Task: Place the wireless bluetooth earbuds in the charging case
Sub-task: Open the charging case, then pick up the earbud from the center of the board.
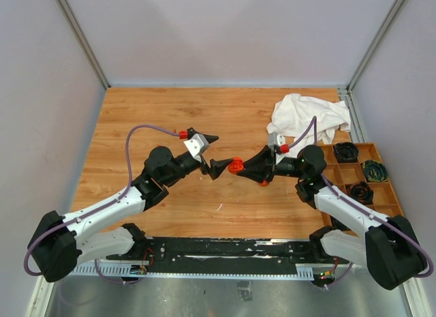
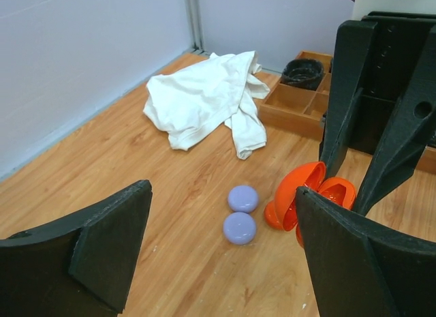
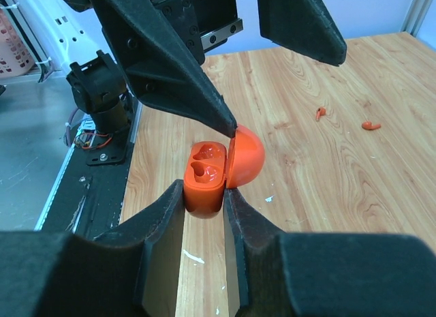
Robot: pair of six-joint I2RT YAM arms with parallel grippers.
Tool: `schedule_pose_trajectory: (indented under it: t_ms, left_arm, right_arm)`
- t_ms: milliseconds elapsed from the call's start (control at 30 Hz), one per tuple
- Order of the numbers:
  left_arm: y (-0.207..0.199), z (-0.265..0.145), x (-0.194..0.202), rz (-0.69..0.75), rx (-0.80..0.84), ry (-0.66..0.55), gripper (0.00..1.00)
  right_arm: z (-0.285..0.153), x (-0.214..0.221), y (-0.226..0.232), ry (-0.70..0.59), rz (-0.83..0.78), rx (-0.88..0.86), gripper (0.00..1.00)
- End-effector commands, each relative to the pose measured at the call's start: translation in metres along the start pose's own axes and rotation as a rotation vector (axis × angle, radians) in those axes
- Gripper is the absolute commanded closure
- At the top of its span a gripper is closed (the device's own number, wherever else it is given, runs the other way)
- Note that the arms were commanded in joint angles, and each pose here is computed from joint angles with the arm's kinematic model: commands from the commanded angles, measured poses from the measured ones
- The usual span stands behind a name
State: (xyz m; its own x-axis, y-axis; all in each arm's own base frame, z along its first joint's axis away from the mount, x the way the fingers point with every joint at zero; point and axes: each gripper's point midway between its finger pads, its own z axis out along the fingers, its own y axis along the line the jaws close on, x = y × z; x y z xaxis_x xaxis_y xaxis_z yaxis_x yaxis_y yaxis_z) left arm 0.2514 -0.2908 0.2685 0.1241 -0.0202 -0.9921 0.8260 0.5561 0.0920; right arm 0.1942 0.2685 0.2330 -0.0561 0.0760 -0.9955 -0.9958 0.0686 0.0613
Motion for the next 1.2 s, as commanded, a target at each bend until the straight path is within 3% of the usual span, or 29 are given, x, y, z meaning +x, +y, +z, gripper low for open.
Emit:
schedule_pose_trajectory:
  t_ms: [0,100,267,767,1167]
  left_arm:
    - [0.011,0.003,-0.023,-0.023,-0.042,-0.061,0.08]
    - [0.018,0.002,-0.024,-0.042,-0.083,-0.063,0.07]
    - [0.064,-0.005,-0.005,-0.133,-0.348,-0.015,0.06]
    - [0.195,-0.080,0.125,-0.548,-1.056,0.291,0.04]
    - [0.241,-0.133,0.202,-0.692,-1.344,0.476,0.17]
  right_arm:
    - [-0.001,0.001,-0.003,-0.006,-0.009,0.007,0.99]
    - [-0.002,0.008,-0.011,0.011,0.002,0.053,0.99]
    - [-0.007,0.024,-0.030,0.046,0.020,0.172,0.99]
    - [-0.011,0.052,-0.050,0.056,0.088,0.276,0.99]
    - [-0.012,0.062,-0.056,0.076,0.095,0.302,0.99]
